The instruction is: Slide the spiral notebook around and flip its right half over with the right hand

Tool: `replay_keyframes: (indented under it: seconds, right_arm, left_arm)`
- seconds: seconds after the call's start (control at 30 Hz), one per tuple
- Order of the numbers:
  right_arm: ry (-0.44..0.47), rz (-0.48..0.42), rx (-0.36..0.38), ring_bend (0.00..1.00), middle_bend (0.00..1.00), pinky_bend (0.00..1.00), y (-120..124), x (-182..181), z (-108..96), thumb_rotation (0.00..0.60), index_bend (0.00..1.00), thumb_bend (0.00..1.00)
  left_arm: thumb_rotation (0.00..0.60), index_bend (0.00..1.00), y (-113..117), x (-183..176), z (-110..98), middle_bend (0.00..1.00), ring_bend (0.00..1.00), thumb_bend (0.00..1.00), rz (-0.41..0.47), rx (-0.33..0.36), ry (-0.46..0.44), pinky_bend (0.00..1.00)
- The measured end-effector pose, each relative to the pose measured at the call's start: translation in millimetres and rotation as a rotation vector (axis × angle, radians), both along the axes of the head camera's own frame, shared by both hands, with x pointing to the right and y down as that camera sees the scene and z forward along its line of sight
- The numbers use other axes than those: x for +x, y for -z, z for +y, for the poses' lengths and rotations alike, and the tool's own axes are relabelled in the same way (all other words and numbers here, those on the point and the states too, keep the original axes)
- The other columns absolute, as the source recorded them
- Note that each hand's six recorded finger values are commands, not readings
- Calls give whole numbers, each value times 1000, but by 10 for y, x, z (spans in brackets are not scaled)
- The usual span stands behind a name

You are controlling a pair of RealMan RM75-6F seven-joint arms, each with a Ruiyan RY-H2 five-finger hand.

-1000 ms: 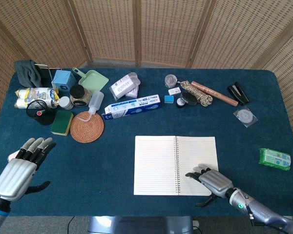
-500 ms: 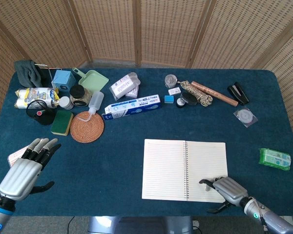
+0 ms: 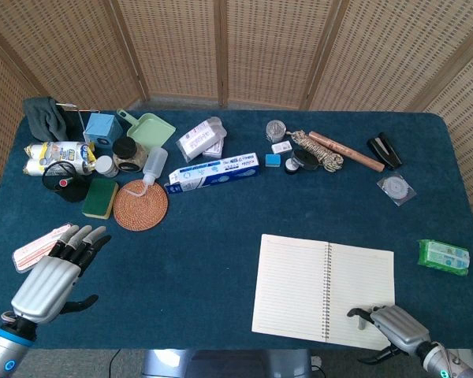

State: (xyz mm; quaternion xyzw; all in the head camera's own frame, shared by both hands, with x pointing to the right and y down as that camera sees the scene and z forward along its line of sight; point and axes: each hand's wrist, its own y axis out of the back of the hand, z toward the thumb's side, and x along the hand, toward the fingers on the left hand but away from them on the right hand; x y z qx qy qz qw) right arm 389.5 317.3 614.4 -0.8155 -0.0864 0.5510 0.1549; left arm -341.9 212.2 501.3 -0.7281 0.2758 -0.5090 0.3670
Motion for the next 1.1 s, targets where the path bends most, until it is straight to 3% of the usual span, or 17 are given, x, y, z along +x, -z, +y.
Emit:
replay_keyframes:
  seconds: [0.53,0.83,1.1]
  right_arm:
    - [-9,-20,28,337,440,399,148,33,113,315,215,138]
    - [-33,-63,165,386,418,421,293,41,-18,299,233,176]
    - [-89,-36,307,362,324,419,350,357,-37,305,179,238]
  left_arm:
    - [600,0,-4,7,4,0,0,56,8,-1,2,0]
    - [600,0,5,-6,6,0,0,56,6,-1,5,0]
    - [600,0,-9,17,19,0,0,56,7,-6,-3,0]
